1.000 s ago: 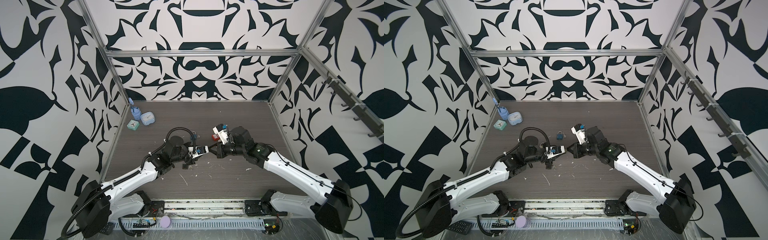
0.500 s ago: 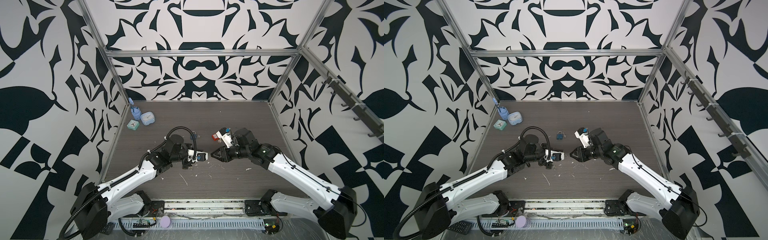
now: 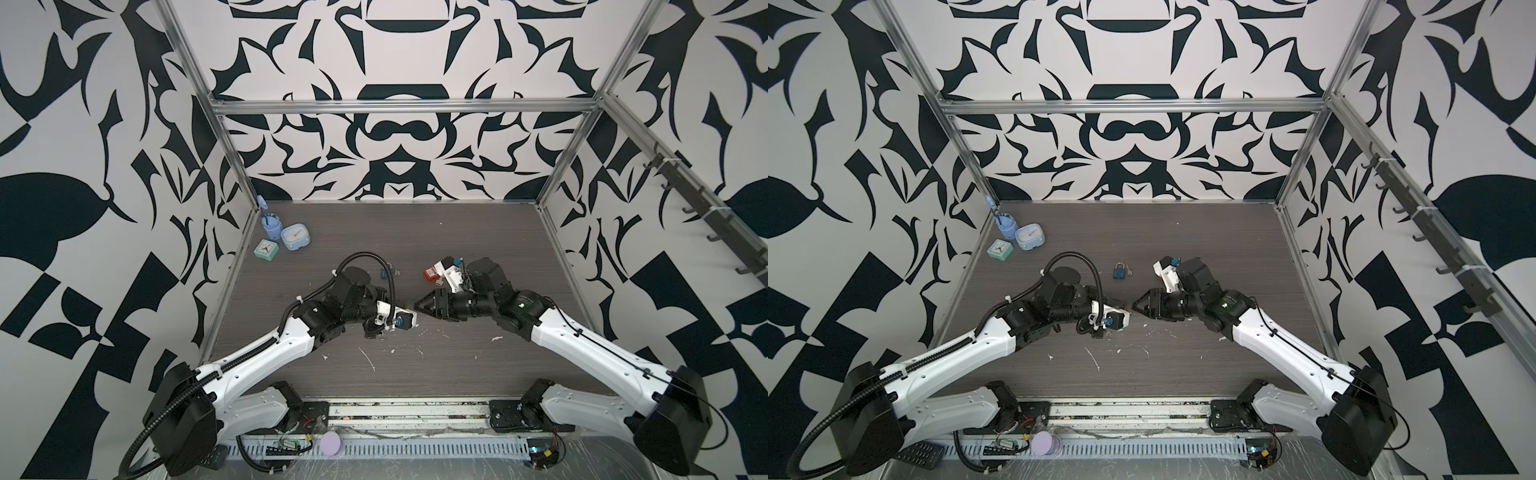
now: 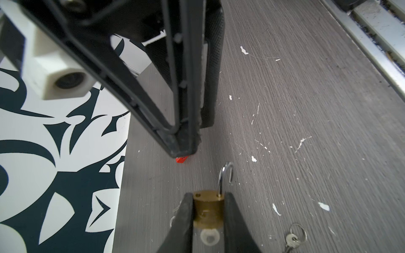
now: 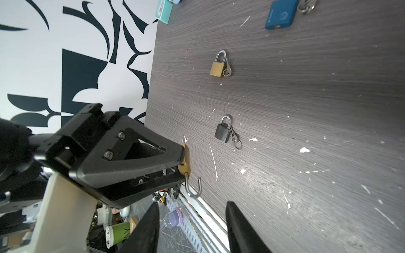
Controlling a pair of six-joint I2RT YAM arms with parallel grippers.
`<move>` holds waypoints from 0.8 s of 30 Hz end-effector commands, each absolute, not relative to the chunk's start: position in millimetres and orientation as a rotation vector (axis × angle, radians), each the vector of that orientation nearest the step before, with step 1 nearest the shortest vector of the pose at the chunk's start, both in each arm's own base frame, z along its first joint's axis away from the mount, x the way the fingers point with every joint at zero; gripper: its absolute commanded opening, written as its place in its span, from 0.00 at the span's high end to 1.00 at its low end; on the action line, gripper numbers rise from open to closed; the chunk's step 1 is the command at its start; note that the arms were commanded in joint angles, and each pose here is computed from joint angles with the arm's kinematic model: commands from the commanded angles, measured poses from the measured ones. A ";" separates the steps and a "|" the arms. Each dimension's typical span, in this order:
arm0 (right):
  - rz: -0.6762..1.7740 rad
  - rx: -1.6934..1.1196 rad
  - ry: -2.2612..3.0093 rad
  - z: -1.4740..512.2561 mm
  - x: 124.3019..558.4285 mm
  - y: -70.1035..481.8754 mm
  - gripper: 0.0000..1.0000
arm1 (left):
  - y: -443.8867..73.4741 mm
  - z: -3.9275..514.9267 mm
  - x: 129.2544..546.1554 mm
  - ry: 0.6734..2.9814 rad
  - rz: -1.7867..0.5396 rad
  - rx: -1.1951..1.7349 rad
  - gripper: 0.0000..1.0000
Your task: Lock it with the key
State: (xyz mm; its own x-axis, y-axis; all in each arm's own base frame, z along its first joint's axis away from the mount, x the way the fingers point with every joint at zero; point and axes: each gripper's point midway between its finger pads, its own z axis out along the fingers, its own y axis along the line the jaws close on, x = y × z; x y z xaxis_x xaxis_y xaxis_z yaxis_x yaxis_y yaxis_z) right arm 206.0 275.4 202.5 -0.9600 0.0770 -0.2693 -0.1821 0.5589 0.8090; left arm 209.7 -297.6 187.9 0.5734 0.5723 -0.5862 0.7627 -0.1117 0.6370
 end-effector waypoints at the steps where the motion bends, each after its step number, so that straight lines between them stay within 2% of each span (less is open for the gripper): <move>1: 1.474 0.047 2.486 215.3 212.4 281.3 0.50 | -302.3 201.7 225.1 1.118 -0.195 1.721 1.00; 17: 1.615 0.198 2.507 191.1 219.7 296.1 0.61 | -310.1 201.1 228.9 1.142 -0.177 1.706 1.00; 24: 1.639 0.192 2.471 196.8 226.0 301.1 0.62 | -312.7 196.7 224.2 1.124 -0.186 1.731 1.00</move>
